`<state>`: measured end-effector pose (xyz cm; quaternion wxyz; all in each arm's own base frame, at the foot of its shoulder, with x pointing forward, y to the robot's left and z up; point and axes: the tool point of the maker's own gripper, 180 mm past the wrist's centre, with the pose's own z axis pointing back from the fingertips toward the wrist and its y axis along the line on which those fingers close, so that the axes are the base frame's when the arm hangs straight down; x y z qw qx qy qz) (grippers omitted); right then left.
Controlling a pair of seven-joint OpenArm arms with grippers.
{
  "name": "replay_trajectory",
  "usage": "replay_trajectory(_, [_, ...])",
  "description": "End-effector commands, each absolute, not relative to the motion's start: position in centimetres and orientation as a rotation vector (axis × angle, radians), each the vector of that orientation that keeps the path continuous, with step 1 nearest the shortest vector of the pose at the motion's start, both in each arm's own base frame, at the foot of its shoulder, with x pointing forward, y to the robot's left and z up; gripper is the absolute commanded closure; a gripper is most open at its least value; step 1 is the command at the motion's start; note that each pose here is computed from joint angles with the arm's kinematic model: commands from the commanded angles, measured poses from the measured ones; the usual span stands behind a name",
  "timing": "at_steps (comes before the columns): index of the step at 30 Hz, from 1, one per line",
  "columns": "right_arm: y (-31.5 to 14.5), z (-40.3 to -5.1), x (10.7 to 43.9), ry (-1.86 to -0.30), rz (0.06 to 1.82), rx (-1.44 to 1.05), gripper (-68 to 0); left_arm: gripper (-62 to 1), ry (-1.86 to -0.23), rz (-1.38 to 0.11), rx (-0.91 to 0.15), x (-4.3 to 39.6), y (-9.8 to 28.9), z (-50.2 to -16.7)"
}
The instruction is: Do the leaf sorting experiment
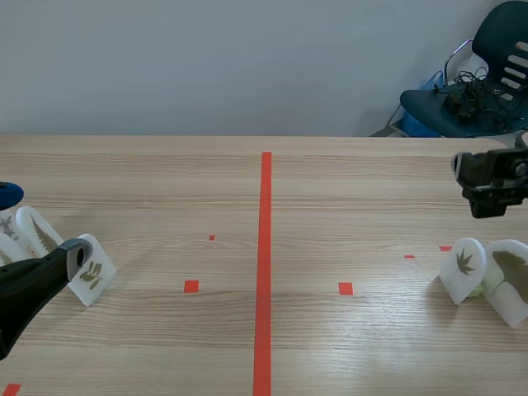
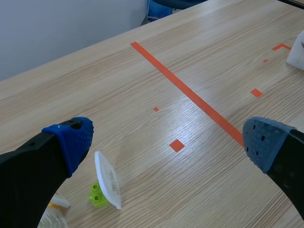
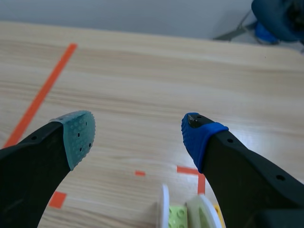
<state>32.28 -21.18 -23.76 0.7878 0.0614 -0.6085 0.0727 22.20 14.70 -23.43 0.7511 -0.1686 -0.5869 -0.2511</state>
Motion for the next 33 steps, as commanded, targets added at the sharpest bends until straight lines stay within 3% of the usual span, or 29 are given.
replay_trajectory(1, [-21.0, -21.7, 32.5, -1.344, 0.217, 0.124, -38.5, -62.3, -1.324, -0.551, -0.379, 22.4, 14.4, -22.2])
replay_trajectory(6, [-19.4, -20.0, 31.4, -1.297, 0.366, 0.115, -48.9, -62.3, -1.33, -0.551, -0.38, 22.5, 14.3, -22.1])
replay_trajectory(16, [-11.3, -18.7, 23.9, -1.201, 0.679, 0.25, -51.4, -62.3, -1.333, -0.551, -0.381, 22.5, 14.3, -22.0])
replay_trajectory(19, [-10.9, -19.0, 23.1, -1.188, 0.678, 0.273, -67.2, -62.3, -1.333, -0.55, -0.381, 22.5, 14.3, -22.0])
replay_trajectory(33, [-11.1, -19.3, 23.1, -1.18, 0.681, 0.257, -67.9, -62.3, -1.331, -0.548, -0.382, 22.4, 14.3, -22.1])
